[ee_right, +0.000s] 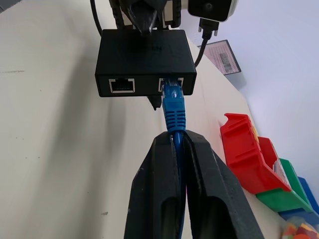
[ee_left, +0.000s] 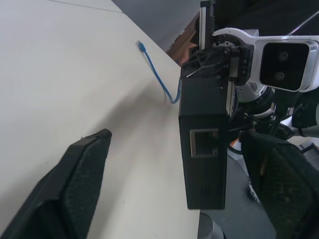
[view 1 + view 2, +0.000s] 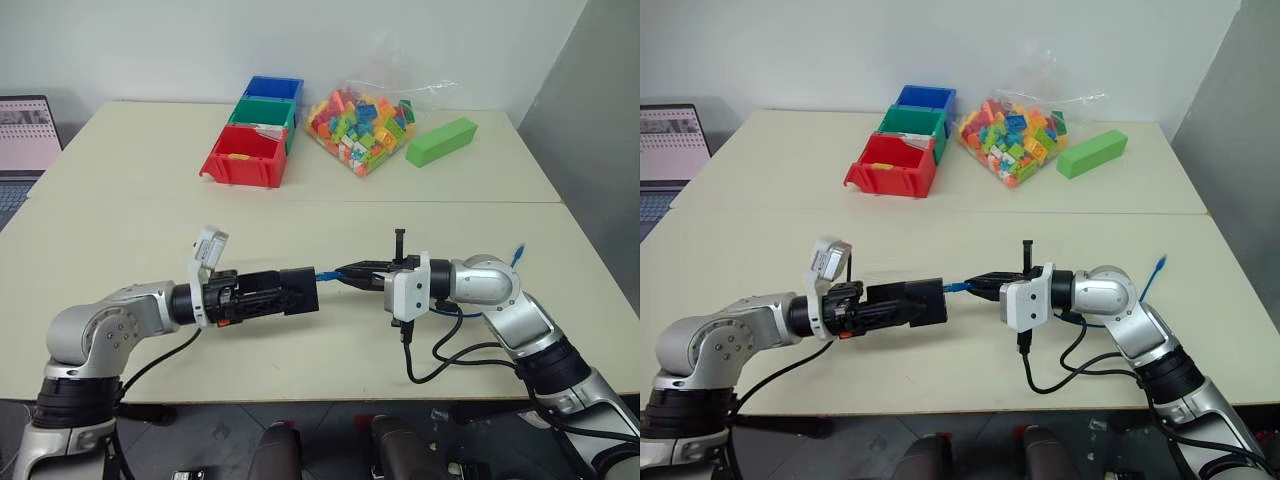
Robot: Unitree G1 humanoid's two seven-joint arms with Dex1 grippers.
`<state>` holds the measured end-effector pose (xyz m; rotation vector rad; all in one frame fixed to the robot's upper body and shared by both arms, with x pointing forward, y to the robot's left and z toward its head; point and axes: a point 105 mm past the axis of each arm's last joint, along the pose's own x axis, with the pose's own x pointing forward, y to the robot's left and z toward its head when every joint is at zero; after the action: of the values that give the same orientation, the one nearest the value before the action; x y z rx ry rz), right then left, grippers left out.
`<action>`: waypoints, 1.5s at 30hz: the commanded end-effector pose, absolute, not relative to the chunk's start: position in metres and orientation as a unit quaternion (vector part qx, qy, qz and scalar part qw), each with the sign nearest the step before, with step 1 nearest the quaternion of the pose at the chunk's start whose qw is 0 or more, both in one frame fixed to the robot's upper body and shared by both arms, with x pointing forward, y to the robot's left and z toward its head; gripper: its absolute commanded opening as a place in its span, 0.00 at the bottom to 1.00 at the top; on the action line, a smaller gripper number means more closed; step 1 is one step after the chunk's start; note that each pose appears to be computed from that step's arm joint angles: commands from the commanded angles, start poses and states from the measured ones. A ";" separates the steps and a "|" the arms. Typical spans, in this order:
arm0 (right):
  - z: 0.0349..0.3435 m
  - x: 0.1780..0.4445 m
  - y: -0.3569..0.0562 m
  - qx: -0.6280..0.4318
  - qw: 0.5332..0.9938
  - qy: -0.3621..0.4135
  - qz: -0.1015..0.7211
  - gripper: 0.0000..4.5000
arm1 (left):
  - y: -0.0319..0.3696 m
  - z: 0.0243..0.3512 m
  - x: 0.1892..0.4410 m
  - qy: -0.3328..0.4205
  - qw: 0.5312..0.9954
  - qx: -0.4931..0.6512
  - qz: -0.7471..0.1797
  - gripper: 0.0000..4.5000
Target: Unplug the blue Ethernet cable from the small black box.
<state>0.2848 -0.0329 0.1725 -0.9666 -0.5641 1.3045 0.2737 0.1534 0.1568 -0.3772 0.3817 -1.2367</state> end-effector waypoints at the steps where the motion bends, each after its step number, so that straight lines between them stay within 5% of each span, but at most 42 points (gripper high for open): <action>1: 0.188 0.276 -0.028 -0.431 0.638 -0.285 0.570 0.00 | 0.146 0.165 0.271 0.160 0.769 -0.175 -0.594 0.73; 14: 0.188 0.273 -0.025 -0.438 0.629 -0.287 0.575 0.00 | 0.142 0.156 0.269 0.170 0.763 -0.174 -0.599 0.18; 16: 0.184 0.270 -0.025 -0.444 0.620 -0.284 0.581 0.00 | 0.142 0.155 0.269 0.172 0.764 -0.172 -0.598 0.18; 26: 0.188 0.248 -0.038 -0.360 0.646 -0.159 0.654 0.54 | 0.150 0.153 0.268 0.171 0.759 -0.115 -0.618 0.18; 33: 0.202 0.261 -0.030 -0.135 0.737 -0.029 0.662 0.56 | 0.148 0.153 0.261 0.146 0.735 -0.035 -0.661 0.18; 45: 0.177 0.264 -0.015 -0.009 0.725 0.081 0.684 0.56 | 0.152 0.159 0.259 0.121 0.739 -0.015 -0.663 0.18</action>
<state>0.2667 -0.0179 0.1682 -0.0338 0.2097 1.4818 0.2615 0.1469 0.1493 -0.0818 0.3060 -1.4499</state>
